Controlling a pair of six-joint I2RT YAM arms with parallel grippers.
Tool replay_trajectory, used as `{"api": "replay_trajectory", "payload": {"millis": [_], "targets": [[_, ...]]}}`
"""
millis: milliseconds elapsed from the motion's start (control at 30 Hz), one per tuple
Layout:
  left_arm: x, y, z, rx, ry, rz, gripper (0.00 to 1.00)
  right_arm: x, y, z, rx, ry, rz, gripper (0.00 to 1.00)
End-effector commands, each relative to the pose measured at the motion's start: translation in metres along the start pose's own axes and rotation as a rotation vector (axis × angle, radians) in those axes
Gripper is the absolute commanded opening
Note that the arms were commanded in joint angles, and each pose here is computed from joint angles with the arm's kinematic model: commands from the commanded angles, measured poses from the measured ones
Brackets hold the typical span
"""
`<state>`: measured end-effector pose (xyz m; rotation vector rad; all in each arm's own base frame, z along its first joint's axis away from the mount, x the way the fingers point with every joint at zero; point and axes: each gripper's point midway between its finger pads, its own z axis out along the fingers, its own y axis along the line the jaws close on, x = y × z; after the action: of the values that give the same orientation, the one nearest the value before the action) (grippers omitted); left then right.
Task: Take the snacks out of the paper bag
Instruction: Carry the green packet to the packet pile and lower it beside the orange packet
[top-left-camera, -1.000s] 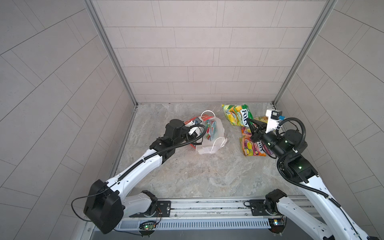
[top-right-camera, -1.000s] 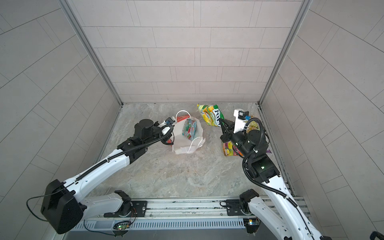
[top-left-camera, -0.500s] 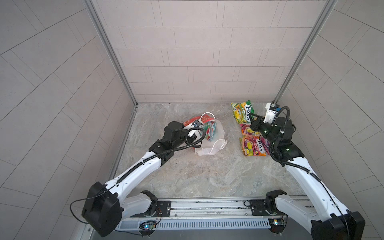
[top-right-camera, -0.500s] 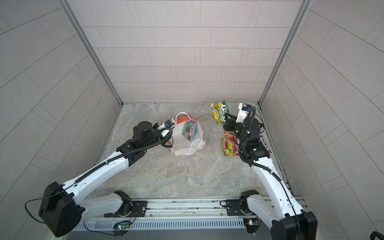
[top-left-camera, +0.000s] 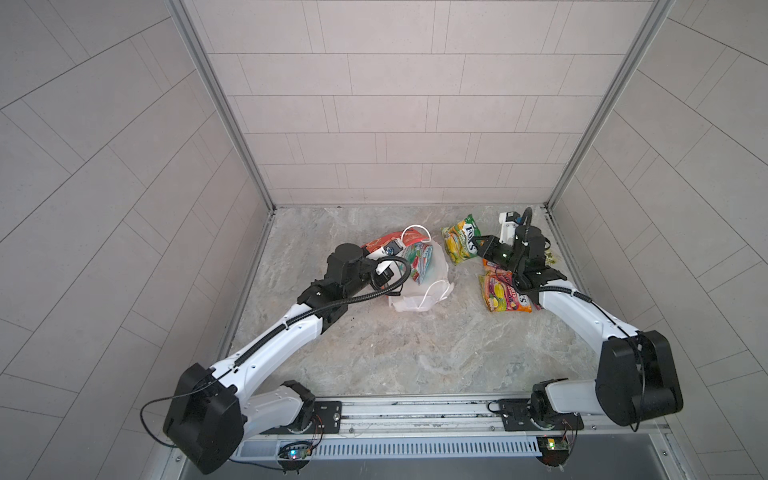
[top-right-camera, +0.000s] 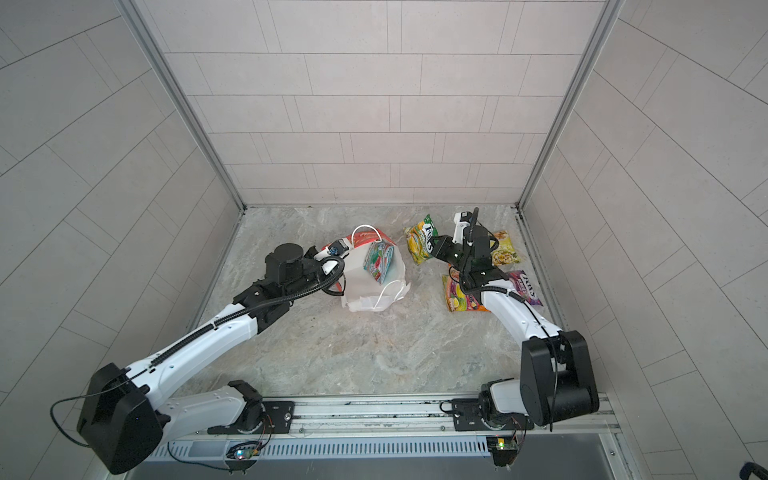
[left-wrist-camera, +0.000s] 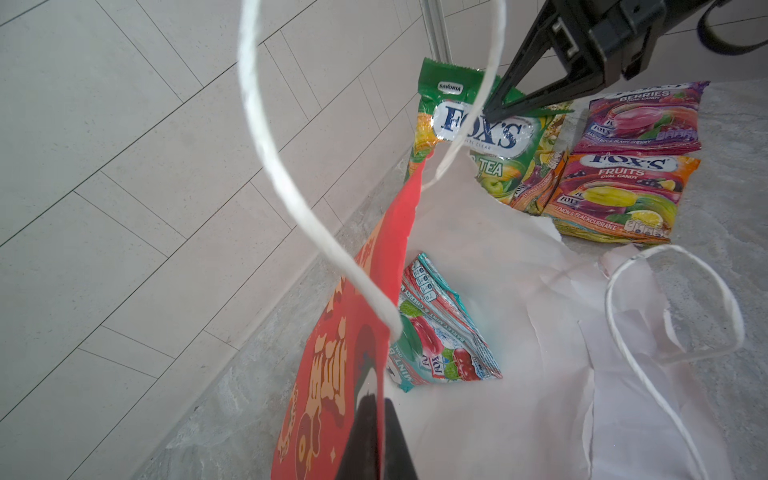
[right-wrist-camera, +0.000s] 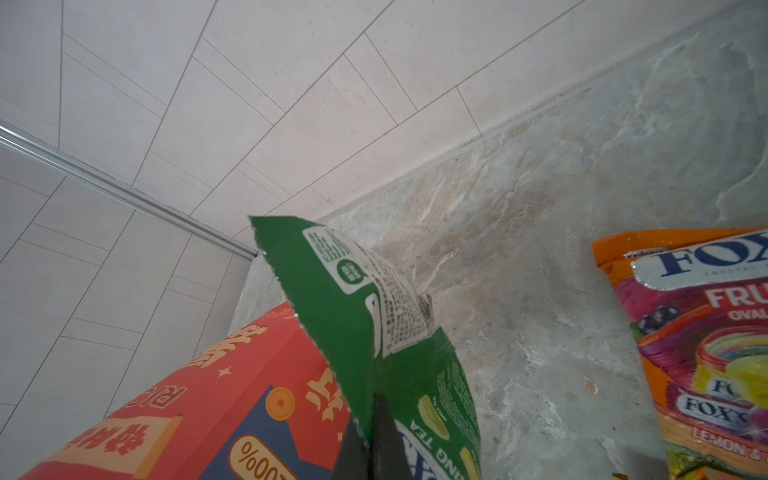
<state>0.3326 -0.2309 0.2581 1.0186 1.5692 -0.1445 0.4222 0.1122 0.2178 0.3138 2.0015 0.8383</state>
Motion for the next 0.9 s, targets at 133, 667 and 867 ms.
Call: {"api": "replay_trajectory", "payload": {"millis": [133, 667, 867], "targets": [[-0.009, 0.003, 0.003, -0.008, -0.046, 0.022, 0.0, -0.014, 0.008, 0.027, -0.064, -0.024, 0.066, 0.0], [-0.011, 0.003, 0.002, -0.003, -0.055, 0.016, 0.0, 0.015, -0.036, 0.061, 0.089, 0.083, 0.087, 0.0], [-0.011, 0.002, 0.004, 0.003, -0.056, 0.009, 0.0, 0.019, -0.052, 0.06, 0.18, 0.096, 0.044, 0.02]]}}
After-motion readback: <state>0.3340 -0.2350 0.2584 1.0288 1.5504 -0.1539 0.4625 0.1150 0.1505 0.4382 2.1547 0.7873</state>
